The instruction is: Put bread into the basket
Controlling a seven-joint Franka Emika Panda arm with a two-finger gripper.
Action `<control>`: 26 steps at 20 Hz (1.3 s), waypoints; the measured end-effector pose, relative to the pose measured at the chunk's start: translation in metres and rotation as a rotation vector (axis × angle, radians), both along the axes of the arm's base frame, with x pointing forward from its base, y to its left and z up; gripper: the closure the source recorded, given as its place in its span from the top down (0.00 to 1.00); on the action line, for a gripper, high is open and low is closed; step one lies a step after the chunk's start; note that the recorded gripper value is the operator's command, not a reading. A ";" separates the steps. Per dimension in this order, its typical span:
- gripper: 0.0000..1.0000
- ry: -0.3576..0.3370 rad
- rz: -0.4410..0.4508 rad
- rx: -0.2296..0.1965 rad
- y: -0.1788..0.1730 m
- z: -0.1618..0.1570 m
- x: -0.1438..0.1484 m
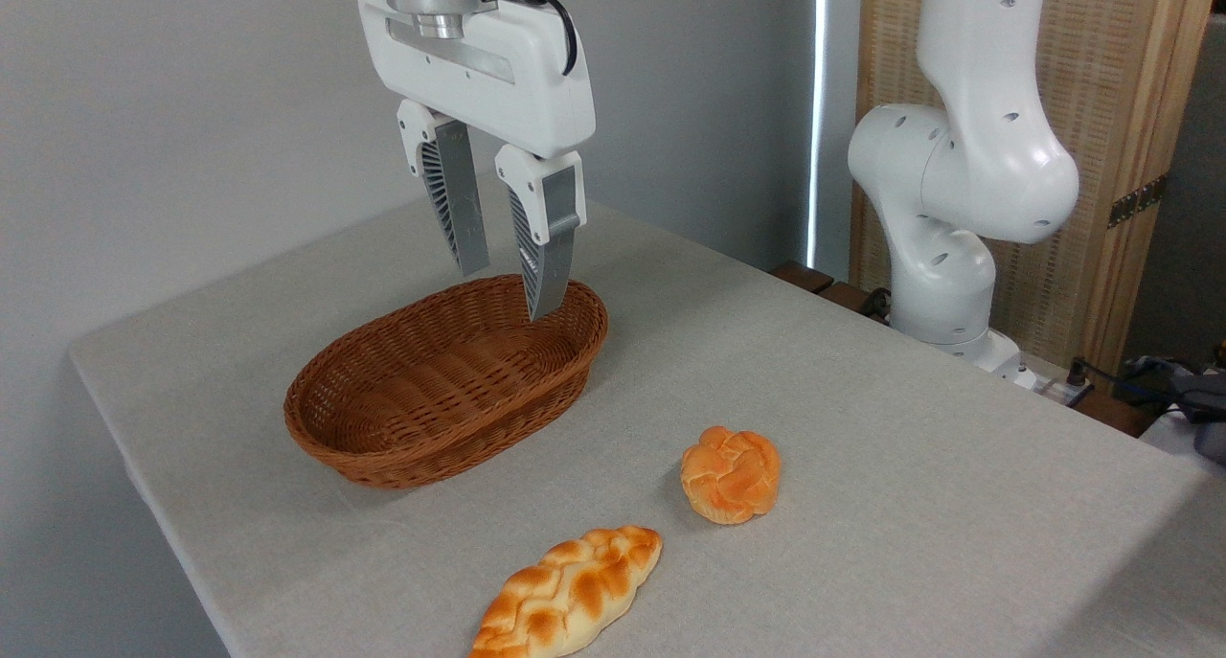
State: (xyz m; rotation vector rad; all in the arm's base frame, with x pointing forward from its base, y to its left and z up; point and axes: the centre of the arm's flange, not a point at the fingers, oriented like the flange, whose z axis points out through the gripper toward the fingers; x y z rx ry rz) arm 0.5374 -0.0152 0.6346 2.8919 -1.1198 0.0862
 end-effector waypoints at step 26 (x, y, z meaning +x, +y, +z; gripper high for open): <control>1.00 -0.019 0.011 -0.002 0.005 -0.028 -0.016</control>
